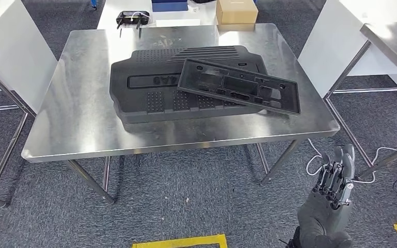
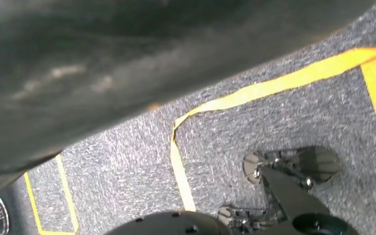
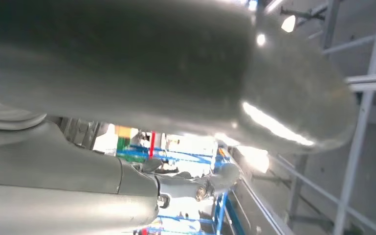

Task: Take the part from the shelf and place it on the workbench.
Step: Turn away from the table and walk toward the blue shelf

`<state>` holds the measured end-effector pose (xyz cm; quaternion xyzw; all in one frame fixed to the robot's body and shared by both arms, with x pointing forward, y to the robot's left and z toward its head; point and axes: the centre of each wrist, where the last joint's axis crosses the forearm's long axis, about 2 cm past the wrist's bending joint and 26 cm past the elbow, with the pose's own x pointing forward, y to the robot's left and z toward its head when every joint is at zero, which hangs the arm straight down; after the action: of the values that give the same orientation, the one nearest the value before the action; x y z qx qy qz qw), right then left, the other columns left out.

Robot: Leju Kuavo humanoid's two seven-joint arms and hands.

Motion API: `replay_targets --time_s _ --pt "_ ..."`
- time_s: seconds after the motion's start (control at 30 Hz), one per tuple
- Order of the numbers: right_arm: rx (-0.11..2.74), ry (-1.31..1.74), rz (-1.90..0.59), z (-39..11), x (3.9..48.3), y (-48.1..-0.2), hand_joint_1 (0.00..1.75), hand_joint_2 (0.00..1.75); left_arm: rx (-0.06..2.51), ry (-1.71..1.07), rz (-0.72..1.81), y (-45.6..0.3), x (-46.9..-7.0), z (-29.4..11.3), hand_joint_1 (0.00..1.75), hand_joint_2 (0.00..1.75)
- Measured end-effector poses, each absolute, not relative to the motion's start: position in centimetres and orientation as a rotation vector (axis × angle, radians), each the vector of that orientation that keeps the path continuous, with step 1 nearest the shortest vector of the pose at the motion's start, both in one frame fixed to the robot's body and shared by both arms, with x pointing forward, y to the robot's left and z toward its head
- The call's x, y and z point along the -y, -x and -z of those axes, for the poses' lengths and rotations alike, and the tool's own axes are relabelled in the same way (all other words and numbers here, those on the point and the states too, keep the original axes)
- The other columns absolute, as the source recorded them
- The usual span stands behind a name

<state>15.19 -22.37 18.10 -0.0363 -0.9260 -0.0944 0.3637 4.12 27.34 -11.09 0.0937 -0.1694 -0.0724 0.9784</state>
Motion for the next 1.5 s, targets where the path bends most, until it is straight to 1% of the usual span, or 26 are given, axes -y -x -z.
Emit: replay_targets --time_s 1.03,1.3,1.5 --pt "2.318 0.073 0.299 -17.4 23.1 -15.5 0.00 0.00 0.344 -0.191 0.140 -4.2 -27.2 11.1 0.00 0.00" --pt "2.152 0.094 0.355 -15.8 24.0 -15.7 0.00 0.00 0.341 -0.191 0.144 -3.9 -27.1 11.1 0.00 0.00" --pt "1.915 0.121 0.379 -12.2 25.3 -15.7 0.00 0.00 0.342 -0.197 0.150 -3.8 -27.2 11.1 0.00 0.00"
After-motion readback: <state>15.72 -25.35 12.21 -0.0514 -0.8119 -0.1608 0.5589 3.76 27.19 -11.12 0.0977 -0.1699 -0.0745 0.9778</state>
